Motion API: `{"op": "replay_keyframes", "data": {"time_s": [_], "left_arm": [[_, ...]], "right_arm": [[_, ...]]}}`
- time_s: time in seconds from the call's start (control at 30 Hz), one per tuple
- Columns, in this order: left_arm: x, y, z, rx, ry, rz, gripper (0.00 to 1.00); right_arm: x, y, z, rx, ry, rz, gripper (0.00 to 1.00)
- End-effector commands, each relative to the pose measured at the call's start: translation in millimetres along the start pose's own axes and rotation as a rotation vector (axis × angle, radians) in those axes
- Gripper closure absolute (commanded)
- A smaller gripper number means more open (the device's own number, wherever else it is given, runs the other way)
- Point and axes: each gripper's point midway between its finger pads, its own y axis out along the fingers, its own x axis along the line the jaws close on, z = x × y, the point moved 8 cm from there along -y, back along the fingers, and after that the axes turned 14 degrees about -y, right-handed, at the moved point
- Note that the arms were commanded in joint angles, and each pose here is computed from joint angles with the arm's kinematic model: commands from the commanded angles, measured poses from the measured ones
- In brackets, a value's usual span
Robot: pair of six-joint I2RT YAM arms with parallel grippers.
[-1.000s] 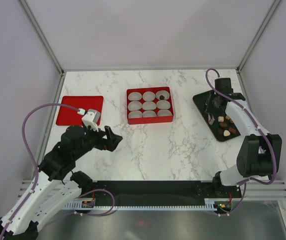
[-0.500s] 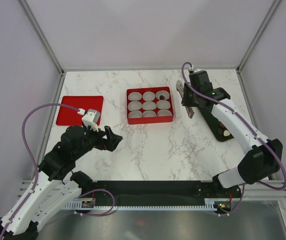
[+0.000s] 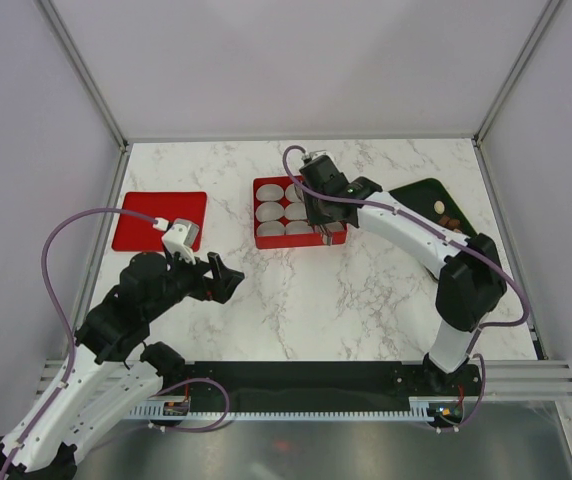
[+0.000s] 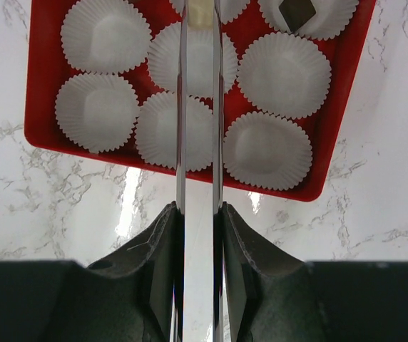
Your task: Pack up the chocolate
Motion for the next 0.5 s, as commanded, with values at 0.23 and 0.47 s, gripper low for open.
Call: {"op": "replay_keyframes", "data": {"time_s": [0.23, 0.47], "left_arm": [[0, -2, -2, -0.024, -0.005, 0.0, 0.0], [0, -2, -2, -0.021, -0.005, 0.001, 0.0]], "right_arm": [[0, 13, -25, -0.082, -0.002, 0.083, 0.64], [3, 24, -28, -0.08, -0.005, 0.079, 0.63]]}}
